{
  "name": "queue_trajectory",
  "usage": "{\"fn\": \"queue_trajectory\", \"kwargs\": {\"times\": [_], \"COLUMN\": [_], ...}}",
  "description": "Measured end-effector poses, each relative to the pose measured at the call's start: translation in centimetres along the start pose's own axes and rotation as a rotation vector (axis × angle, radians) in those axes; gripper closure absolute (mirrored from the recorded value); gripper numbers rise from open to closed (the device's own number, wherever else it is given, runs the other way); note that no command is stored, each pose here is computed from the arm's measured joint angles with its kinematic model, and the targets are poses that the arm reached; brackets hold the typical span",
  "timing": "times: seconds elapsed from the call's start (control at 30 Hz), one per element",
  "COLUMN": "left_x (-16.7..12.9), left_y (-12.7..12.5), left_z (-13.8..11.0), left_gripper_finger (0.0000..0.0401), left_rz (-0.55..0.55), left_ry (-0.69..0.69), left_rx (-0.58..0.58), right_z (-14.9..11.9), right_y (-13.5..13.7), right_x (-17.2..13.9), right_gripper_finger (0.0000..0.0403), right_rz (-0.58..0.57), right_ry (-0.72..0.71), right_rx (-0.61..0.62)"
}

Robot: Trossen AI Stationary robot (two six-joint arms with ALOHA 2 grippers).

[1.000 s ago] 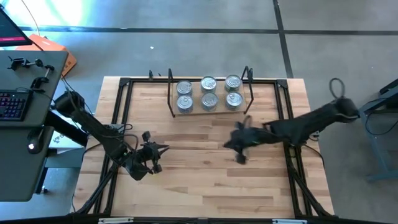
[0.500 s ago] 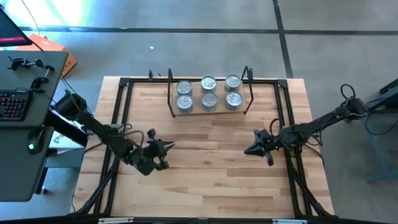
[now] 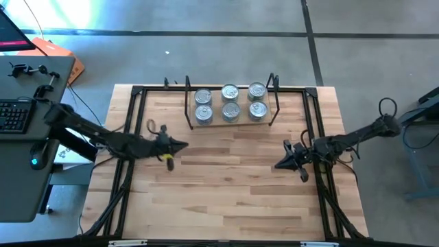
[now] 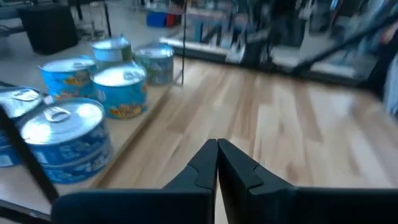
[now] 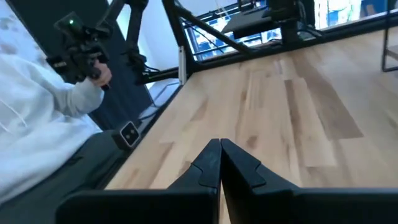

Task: Stack canned seafood by type on shelf
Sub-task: Return to Home Position

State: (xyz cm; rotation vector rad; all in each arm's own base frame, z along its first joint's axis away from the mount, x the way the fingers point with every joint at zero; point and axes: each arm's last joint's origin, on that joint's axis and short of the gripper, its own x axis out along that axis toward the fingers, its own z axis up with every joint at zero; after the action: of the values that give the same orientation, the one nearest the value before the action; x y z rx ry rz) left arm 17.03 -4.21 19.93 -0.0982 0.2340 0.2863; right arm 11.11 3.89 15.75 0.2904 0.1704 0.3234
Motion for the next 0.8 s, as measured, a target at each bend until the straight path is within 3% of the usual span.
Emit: {"fn": "queue_trajectory", "kwargs": {"times": [0.3, 0.6, 0.8], "left_x": [-3.8, -5.4, -5.8], "left_y": [4.0, 5.5, 5.8], "left_z": [-1.4, -4.0, -3.5], "left_gripper_finger": [0.04, 0.0401, 0.0401], "left_rz": [-0.01, -0.148, -0.162], "left_ry": [-0.071, -0.112, -0.192], "left_rx": [-0.076, -0.128, -0.056], "right_z": [0.1, 0.7, 1.1], "right_y": [-0.8, -1.7, -2.7], "right_x": [-0.9, -1.6, -1.8], "right_gripper_finger": [0.0403, 0.0403, 0.0403], "right_rz": [-0.034, 0.031, -0.038], "right_ry": [-0.01, -0.044, -0.07], "right_rx": [0.003, 0.008, -0.055]}}
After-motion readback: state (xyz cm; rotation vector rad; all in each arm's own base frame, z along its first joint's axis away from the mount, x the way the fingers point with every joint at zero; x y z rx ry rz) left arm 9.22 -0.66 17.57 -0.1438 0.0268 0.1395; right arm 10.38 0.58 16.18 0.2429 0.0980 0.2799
